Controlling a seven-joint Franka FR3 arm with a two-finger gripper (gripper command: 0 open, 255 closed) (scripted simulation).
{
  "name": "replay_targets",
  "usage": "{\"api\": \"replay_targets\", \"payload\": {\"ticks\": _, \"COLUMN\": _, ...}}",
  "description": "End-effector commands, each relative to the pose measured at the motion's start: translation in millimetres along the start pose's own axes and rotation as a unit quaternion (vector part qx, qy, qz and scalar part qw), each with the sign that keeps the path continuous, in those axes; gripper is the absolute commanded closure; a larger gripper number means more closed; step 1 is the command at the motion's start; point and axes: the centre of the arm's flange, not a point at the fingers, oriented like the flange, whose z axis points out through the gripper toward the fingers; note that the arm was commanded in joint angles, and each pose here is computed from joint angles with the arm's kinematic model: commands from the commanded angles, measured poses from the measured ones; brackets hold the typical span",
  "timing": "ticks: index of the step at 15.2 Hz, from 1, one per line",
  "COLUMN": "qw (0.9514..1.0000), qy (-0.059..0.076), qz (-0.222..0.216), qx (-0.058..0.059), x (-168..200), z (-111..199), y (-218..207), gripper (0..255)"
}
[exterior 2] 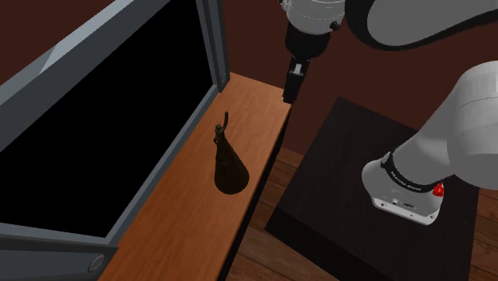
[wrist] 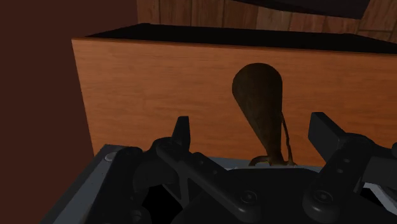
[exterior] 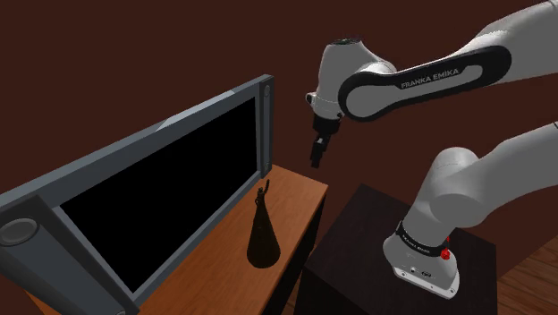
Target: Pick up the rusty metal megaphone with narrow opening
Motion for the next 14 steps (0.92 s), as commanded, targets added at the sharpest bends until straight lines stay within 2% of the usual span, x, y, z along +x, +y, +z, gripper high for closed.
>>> {"api": "replay_targets", "payload": {"ticks": 1, "qw": 0.9999, "qy": 0.010, "qz": -0.003, "qx": 0.006, "x": 6, "z": 21, "y": -4, "gripper": 0}}
{"api": "replay_targets", "payload": {"ticks": 14, "qw": 0.9969, "qy": 0.058, "qz": -0.021, "qx": 0.048, "x": 63, "z": 165, "y": -54, "gripper": 0}}
